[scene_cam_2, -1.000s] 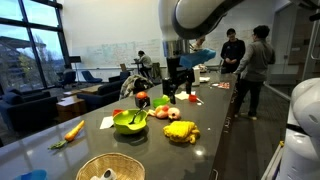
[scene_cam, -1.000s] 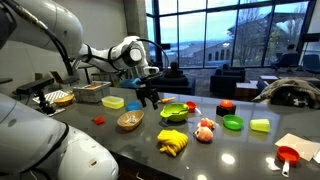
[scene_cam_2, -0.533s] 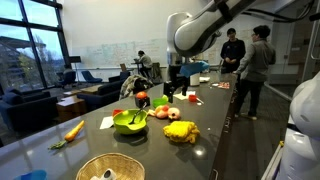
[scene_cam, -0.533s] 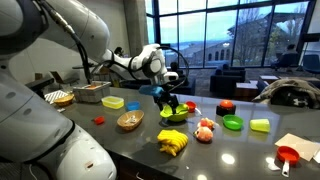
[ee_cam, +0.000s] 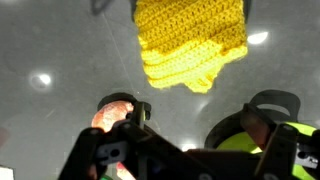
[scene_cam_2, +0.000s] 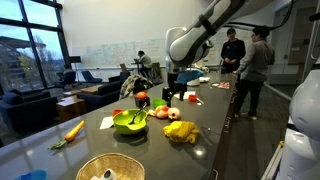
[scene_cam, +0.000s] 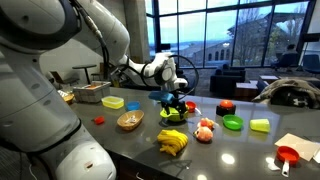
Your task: Wipe the gray counter with the yellow cloth, slide the yellow cloth off the gray counter
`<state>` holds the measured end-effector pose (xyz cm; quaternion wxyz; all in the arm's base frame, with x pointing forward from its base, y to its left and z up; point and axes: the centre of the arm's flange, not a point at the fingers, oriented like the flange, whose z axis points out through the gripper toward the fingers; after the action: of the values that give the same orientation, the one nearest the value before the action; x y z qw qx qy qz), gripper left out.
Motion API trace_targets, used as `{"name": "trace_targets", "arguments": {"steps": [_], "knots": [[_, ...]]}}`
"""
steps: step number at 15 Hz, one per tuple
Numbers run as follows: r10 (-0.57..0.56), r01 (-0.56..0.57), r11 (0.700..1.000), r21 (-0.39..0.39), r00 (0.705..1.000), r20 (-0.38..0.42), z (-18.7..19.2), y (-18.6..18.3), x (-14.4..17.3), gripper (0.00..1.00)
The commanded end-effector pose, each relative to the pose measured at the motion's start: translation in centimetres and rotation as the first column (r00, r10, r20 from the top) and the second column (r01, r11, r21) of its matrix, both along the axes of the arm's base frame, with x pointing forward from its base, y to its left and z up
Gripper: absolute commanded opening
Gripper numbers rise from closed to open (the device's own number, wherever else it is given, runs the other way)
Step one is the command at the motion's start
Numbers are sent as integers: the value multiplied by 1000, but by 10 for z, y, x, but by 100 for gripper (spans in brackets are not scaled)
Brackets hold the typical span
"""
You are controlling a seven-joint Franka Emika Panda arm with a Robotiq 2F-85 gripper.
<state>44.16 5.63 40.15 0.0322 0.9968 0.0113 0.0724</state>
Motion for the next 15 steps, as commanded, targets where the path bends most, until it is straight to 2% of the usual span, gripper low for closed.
{"name": "trace_targets", "arguments": {"steps": [1,15], "knots": [[-9,9,1000,-6,999,-42,-13,-4,4,100],[6,-7,1000,-4,991,-135,-64,19,-9,100]]}}
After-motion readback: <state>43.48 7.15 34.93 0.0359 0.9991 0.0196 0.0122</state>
